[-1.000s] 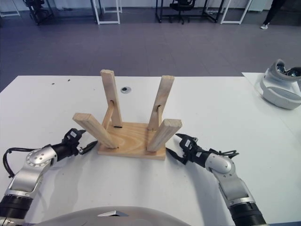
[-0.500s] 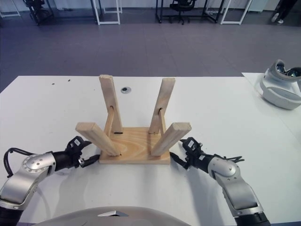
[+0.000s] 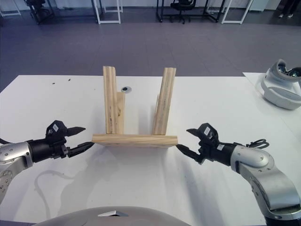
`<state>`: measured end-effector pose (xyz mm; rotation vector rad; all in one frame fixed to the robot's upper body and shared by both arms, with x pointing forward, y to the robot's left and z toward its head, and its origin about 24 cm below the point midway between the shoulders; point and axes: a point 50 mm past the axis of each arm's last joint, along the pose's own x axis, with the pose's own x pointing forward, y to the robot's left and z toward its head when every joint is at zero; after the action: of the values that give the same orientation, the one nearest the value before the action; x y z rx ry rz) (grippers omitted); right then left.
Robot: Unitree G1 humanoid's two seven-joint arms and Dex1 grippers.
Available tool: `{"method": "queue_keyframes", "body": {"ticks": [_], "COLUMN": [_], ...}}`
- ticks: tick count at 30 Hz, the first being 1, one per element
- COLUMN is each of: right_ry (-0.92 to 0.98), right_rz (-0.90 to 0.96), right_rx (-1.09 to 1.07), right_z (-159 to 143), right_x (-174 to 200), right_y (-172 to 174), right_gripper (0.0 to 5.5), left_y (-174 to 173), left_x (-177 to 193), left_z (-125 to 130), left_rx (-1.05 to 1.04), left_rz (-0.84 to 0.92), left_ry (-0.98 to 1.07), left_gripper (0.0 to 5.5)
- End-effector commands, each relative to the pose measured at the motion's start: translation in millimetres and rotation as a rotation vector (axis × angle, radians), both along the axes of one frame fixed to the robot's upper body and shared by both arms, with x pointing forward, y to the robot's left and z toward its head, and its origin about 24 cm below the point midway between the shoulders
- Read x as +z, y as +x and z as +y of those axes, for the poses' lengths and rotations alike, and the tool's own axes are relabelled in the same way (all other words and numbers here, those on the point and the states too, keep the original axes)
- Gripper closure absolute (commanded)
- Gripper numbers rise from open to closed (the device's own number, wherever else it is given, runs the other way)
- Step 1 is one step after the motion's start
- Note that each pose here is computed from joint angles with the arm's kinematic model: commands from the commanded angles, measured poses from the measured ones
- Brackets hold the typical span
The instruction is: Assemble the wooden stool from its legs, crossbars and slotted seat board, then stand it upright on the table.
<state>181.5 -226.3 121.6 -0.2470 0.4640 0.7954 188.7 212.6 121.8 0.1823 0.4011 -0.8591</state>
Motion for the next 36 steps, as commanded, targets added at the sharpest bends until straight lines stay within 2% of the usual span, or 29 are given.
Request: {"method": "queue_keyframes", "body": {"ticks": [1,4,9,12,15,19,23,25,34,36], "right_ry": [0.115,0.076,-0.072,-0.158,-0.142,-0.033,-0.002,0.009,0.046,0.064], "right_rz": [0.027,0.031,0.019,0.027,0.038,0.025,0.021,0.029,0.004,-0.021], "right_rx": [0.214,0.186,0.132,0.198,0.299,0.401,0.449,0.472,0.492,0.498], "right_z": [24,15,-16,-27,-24,-2,10,14,21,23], "right_x": [12,10,5,2,1,-7,-15,-20,-28,-26], "right_y": [-15,-15,-7,-4,-2,8,20,22,21,23], "right_gripper": [1.61,1.61,1.61,1.61,1.61,1.61,1.61,1.95,3.73,3.92], "left_y": [-15,-17,-5,-1,3,14,23,25,36,36], "left_x": [14,14,-13,-17,-14,-16,-18,-18,-14,-13], "left_z": [-28,-20,35,46,41,12,0,-5,-16,-18], "left_rx": [-0.226,-0.235,-0.173,-0.24,-0.32,-0.466,-0.519,-0.544,-0.601,-0.612], "left_rz": [0.004,0.023,0.117,0.137,0.132,0.108,0.095,0.085,0.004,-0.013], "left_ry": [-0.124,-0.074,0.26,0.336,0.258,0.17,0.153,0.129,0.1,0.096], "left_gripper": [1.65,1.65,1.65,1.65,1.65,1.65,1.65,1.63,3.35,3.66]}}
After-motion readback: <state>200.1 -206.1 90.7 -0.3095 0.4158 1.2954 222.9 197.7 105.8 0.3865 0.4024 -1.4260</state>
